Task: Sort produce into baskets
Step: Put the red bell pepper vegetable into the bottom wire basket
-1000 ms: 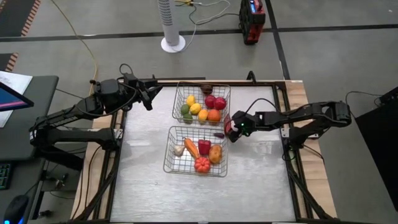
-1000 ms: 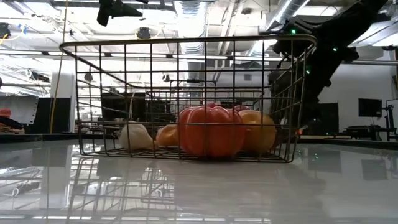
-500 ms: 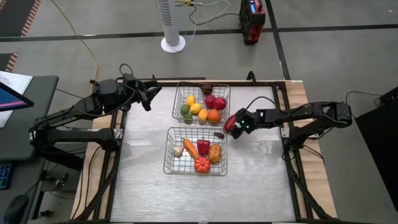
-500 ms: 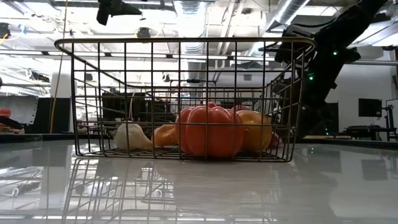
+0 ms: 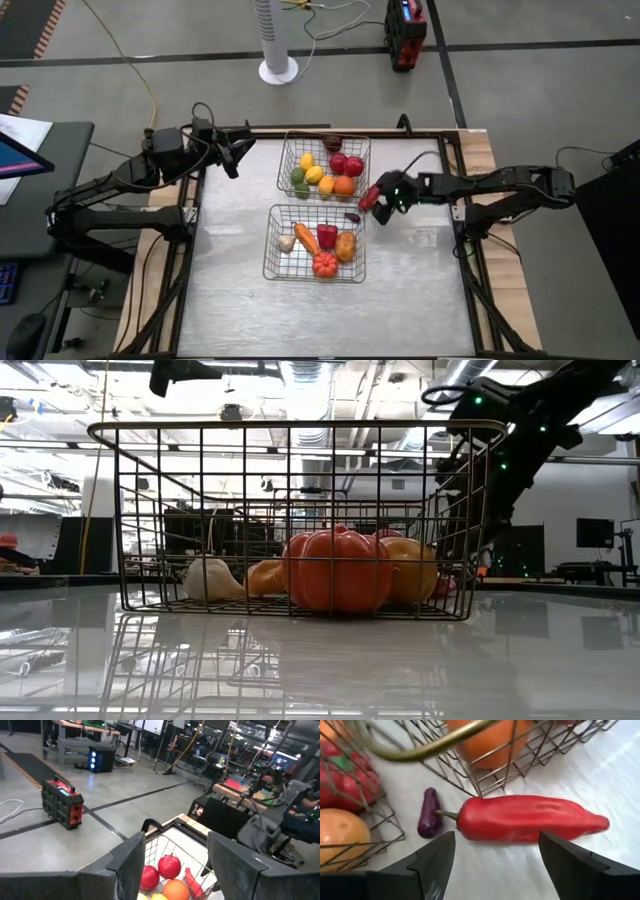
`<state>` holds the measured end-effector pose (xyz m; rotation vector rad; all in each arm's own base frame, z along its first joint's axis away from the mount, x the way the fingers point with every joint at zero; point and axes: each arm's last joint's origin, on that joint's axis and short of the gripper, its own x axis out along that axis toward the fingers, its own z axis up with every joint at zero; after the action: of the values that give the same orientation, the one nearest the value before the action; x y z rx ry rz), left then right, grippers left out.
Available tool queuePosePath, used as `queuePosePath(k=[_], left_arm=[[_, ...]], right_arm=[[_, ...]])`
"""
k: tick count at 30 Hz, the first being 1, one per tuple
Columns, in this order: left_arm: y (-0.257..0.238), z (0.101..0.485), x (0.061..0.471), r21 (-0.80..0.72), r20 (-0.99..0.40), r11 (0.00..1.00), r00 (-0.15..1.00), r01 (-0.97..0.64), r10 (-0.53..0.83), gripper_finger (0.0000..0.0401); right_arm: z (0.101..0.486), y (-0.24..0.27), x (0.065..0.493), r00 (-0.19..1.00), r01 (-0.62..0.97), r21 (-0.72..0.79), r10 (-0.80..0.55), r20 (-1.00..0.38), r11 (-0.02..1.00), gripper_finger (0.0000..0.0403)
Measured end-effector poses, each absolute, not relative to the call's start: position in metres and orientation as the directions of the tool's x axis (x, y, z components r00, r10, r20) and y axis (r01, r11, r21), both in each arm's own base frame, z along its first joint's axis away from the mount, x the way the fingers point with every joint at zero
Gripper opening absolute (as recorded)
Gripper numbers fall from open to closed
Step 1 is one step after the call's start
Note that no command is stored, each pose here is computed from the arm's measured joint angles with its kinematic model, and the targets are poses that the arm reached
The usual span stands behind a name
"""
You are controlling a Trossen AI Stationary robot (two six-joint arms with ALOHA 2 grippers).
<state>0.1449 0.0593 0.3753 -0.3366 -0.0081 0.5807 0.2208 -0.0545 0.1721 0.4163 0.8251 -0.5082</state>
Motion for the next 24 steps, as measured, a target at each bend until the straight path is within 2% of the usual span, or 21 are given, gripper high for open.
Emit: queuePosePath(k=[4, 11, 15, 24], left_arm=[[0.06, 0.375, 0.145, -0.311, -0.088, 0.77, 0.824, -0.557, 0.56, 0.0201], [0.062, 0.373, 0.148, -0.306, -0.106, 0.756, 0.809, -0.579, 0.577, 0.0201], [0.062, 0.373, 0.147, -0.304, -0.104, 0.74, 0.793, -0.6, 0.6, 0.0201], [0.063, 0.373, 0.147, -0.292, -0.104, 0.726, 0.776, -0.622, 0.623, 0.0201]], right_arm=[[0.171, -0.083, 0.212, 0.585, 0.537, 0.207, -0.184, -0.79, 0.817, 0.0302], [0.186, -0.122, 0.203, 0.644, 0.463, 0.157, -0.209, -0.736, 0.872, 0.0297], [0.181, -0.141, 0.194, 0.642, 0.46, 0.164, -0.2, -0.74, 0.873, 0.0297], [0.145, -0.15, 0.197, 0.609, 0.435, 0.339, 0.005, -0.793, 0.834, 0.0297]])
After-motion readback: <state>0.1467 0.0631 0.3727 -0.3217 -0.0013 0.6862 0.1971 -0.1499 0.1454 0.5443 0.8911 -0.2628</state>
